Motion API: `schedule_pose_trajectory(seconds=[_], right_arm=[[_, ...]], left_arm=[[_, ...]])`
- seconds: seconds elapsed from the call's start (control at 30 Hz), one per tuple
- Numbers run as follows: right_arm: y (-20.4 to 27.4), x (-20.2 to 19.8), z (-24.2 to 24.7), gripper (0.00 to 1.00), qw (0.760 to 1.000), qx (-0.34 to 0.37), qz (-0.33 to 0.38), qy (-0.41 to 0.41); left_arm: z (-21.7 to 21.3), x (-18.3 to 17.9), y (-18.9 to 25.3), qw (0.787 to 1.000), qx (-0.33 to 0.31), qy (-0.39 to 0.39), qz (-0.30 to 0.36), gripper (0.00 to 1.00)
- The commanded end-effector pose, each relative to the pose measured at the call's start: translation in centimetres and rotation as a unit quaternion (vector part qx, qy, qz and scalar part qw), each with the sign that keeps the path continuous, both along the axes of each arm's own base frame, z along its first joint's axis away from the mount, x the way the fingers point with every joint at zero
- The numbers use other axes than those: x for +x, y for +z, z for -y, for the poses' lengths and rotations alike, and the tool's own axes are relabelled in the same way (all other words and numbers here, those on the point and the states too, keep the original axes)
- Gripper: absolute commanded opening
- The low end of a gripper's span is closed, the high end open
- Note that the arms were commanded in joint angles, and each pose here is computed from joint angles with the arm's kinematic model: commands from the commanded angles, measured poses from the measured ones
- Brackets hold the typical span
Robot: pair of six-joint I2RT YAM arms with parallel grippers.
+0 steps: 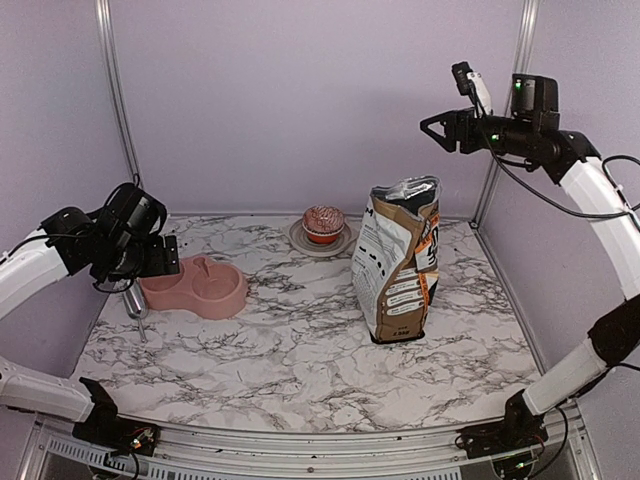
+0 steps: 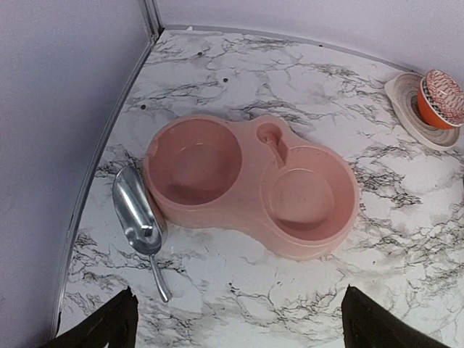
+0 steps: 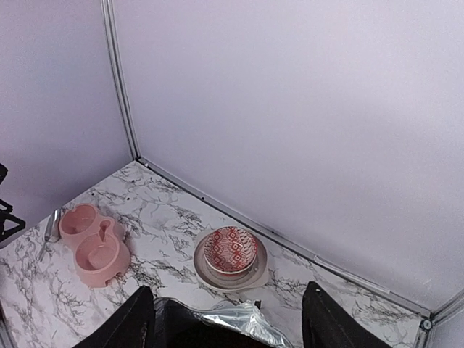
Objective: Serve the pet food
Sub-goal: Move the pet food bag to the center of the board.
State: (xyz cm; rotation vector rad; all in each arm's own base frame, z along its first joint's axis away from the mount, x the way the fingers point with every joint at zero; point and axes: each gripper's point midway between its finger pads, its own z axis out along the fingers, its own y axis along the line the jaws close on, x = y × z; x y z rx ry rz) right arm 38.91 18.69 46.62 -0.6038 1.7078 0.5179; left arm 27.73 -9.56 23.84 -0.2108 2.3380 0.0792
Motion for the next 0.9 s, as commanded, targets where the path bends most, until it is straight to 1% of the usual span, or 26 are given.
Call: schedule_pose_trajectory(seconds=[0.0,0.17,0.3,0.4,0.47,0.67,0.73,0.87], right_arm=[[2.7,-1.1,0.4,0.67,0.998,0.036,0.046,-0.002],[1.9,-2.4,0.0,0.67,0.996,0.054,0.064,0.022],[1.2,-2.7,-0.5,0.68,0.994,0.065,0.08,0.04],[0.7,-2.3,-1.0,0.68,0.994,0.065,0.075,0.051],[0.4,-2.0,-1.2,0.68,0.994,0.063,0.07,0.055],[-0.5,-1.7,-1.4,0.68,0.994,0.06,0.065,0.058],[-0.7,-1.6,-1.4,0.68,0.995,0.059,0.062,0.058],[-1.1,-1.4,-1.5,0.68,0.995,0.057,0.058,0.058]], left_arm=[[-2.7,-1.2,-2.3,0.998,0.0,0.057,-0.022,0.99],[-4.5,-1.8,-5.8,0.995,0.0,0.081,-0.063,0.98],[-4.8,-2.0,-8.2,0.993,-0.033,0.085,-0.077,0.99],[-4.7,-2.2,-9.4,0.991,-0.067,0.084,-0.076,0.99],[-4.8,-2.3,-10.0,0.99,-0.079,0.087,-0.074,0.99],[-5.5,-2.4,-11.2,0.988,-0.091,0.101,-0.074,0.98],[-5.7,-2.7,-12.3,0.987,-0.093,0.106,-0.081,0.98],[-5.9,-2.6,-13.1,0.986,-0.099,0.112,-0.072,0.98]])
